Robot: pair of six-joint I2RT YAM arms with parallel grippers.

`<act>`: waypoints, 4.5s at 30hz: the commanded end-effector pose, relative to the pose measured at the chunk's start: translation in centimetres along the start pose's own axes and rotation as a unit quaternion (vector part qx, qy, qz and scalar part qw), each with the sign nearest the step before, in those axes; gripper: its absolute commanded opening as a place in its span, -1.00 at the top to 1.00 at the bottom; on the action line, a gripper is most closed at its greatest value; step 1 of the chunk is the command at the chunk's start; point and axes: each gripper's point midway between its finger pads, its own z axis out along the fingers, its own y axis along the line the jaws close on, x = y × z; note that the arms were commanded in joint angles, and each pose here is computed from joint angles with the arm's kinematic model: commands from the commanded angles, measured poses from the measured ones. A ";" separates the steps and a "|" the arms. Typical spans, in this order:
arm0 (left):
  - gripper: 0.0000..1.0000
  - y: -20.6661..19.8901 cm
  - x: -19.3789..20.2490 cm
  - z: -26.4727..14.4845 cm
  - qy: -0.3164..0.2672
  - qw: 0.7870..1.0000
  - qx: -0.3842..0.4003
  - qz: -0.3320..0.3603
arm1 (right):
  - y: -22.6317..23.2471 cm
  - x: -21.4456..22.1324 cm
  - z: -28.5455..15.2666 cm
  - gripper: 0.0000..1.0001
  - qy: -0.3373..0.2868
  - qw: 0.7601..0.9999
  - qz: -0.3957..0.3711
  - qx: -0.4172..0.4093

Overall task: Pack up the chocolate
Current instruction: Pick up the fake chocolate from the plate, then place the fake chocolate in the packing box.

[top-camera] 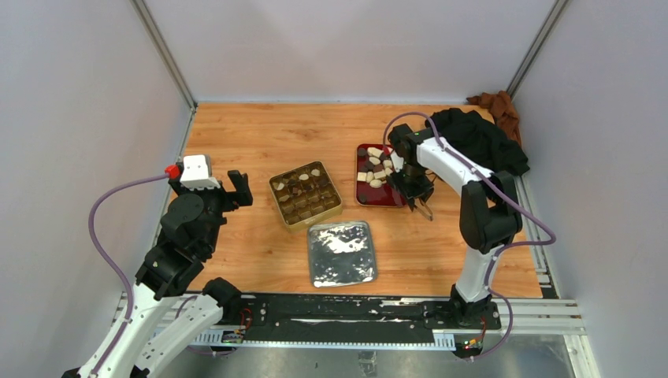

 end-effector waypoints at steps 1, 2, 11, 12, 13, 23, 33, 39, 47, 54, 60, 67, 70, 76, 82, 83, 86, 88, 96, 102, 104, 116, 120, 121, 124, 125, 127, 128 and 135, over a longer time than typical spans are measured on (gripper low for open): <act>-1.00 0.2 0.0 0.2 -0.005 1.000 -0.007 -0.002 | -0.3 -0.1 0.1 0.15 0.009 1.000 -0.005 -0.002; -1.00 0.1 -0.1 0.2 -0.006 1.000 -0.007 -0.002 | -0.3 -0.1 0.2 0.15 0.011 1.000 -0.004 -0.002; -1.00 0.1 -0.1 0.2 -0.006 1.000 -0.006 -0.003 | -0.4 -0.3 0.2 0.24 0.010 1.000 -0.005 -0.004; -1.00 0.1 -0.1 0.2 -0.006 1.000 -0.006 -0.003 | -0.4 -0.3 0.2 0.29 0.009 1.000 -0.005 -0.005; -1.00 0.1 -0.1 0.2 -0.006 1.000 -0.006 -0.003 | -0.3 -0.3 0.1 0.31 0.007 1.000 -0.004 -0.006; -1.00 0.0 -0.1 0.1 -0.007 1.000 -0.003 -0.003 | -0.3 0.5 -1.3 0.45 -0.007 1.000 0.003 -0.005; -1.00 0.1 -0.2 0.1 -0.007 1.000 -0.003 -0.004 | -0.2 0.8 -1.7 0.62 -0.013 1.000 0.004 -0.007; -1.00 0.1 -0.1 0.1 -0.007 1.000 -0.003 -0.004 | 0.2 0.6 -1.9 0.62 -0.018 1.000 0.002 -0.009; -1.00 0.1 -0.1 0.2 -0.007 1.000 -0.004 -0.004 | 1.1 0.1 -3.1 0.62 -0.038 0.999 -0.007 -0.013; -1.00 0.1 -0.1 0.2 -0.007 1.000 -0.005 -0.004 | 2.4 -0.4 -4.4 0.62 -0.055 0.998 -0.026 -0.011; -1.00 0.1 -0.1 0.2 -0.007 1.000 -0.004 -0.004 | 4.1 -1.2 -5.6 0.62 -0.071 0.996 -0.046 -0.011; -1.00 0.1 -0.2 0.2 -0.007 1.000 -0.004 -0.004 | 7.0 -2.3 -7.0 0.62 -0.091 0.992 -0.085 -0.016; -1.00 0.1 -0.2 0.1 -0.007 1.000 -0.004 -0.005 | 8.5 -2.8 -7.4 0.61 -0.096 0.990 -0.105 -0.019; -1.00 0.1 -0.2 0.1 -0.009 1.000 -0.004 -0.005 | 11.2 -3.8 -7.8 0.61 -0.103 0.985 -0.138 -0.027; -1.00 0.1 -0.2 0.1 -0.009 1.000 -0.004 -0.005 | 13.8 -4.5 -7.7 0.61 -0.104 0.982 -0.152 -0.036; -1.00 0.1 -0.2 0.1 -0.009 1.000 -0.003 -0.005 | 14.1 -4.6 -7.7 0.61 -0.106 0.981 -0.156 -0.037; -1.00 0.1 -0.2 0.1 -0.009 1.000 -0.004 -0.005 | 15.3 -5.1 -7.8 0.61 -0.109 0.979 -0.168 -0.040; -1.00 0.1 -0.2 0.1 -0.008 1.000 -0.004 -0.005 | 16.2 -5.4 -7.9 0.61 -0.112 0.977 -0.178 -0.043; -1.00 0.1 -0.2 0.1 -0.008 1.000 -0.005 -0.005 | 19.8 -6.5 -8.1 0.61 -0.122 0.968 -0.210 -0.061; -1.00 0.2 -0.2 0.1 -0.009 1.000 -0.006 -0.005 | 22.0 -7.3 -7.7 0.61 -0.127 0.963 -0.230 -0.063; -1.00 0.2 -0.2 0.1 -0.009 1.000 -0.006 -0.005 | 22.6 -7.5 -7.6 0.61 -0.129 0.961 -0.235 -0.065; -1.00 0.2 -0.3 0.0 -0.010 1.000 -0.007 -0.006 | 25.7 -8.0 -6.9 0.60 -0.126 0.954 -0.256 -0.093; -1.00 0.2 -0.3 0.0 -0.010 1.000 -0.006 -0.006 | 26.4 -8.0 -6.3 0.60 -0.121 0.953 -0.261 -0.097; -1.00 0.2 -0.3 0.0 -0.010 1.000 -0.006 -0.006 | 26.5 -8.0 -6.2 0.60 -0.119 0.953 -0.262 -0.097; -1.00 0.3 -0.3 0.0 -0.010 1.000 -0.007 -0.006 | 26.9 -8.0 -6.1 0.59 -0.119 0.952 -0.265 -0.100; -1.00 0.3 -0.3 0.0 -0.010 1.000 -0.007 -0.006 | 26.9 -8.0 -6.0 0.59 -0.119 0.952 -0.266 -0.099; -1.00 0.3 -0.3 0.0 -0.011 1.000 -0.007 -0.006 | 27.1 -8.0 -5.9 0.58 -0.118 0.951 -0.266 -0.100; -1.00 0.2 -0.3 0.0 -0.010 1.000 -0.007 -0.006 | 27.2 -8.0 -5.9 0.58 -0.117 0.951 -0.267 -0.101; -1.00 0.3 -0.3 0.0 -0.011 1.000 -0.007 -0.007 | 27.1 -7.9 -5.6 0.45 -0.114 0.951 -0.268 -0.099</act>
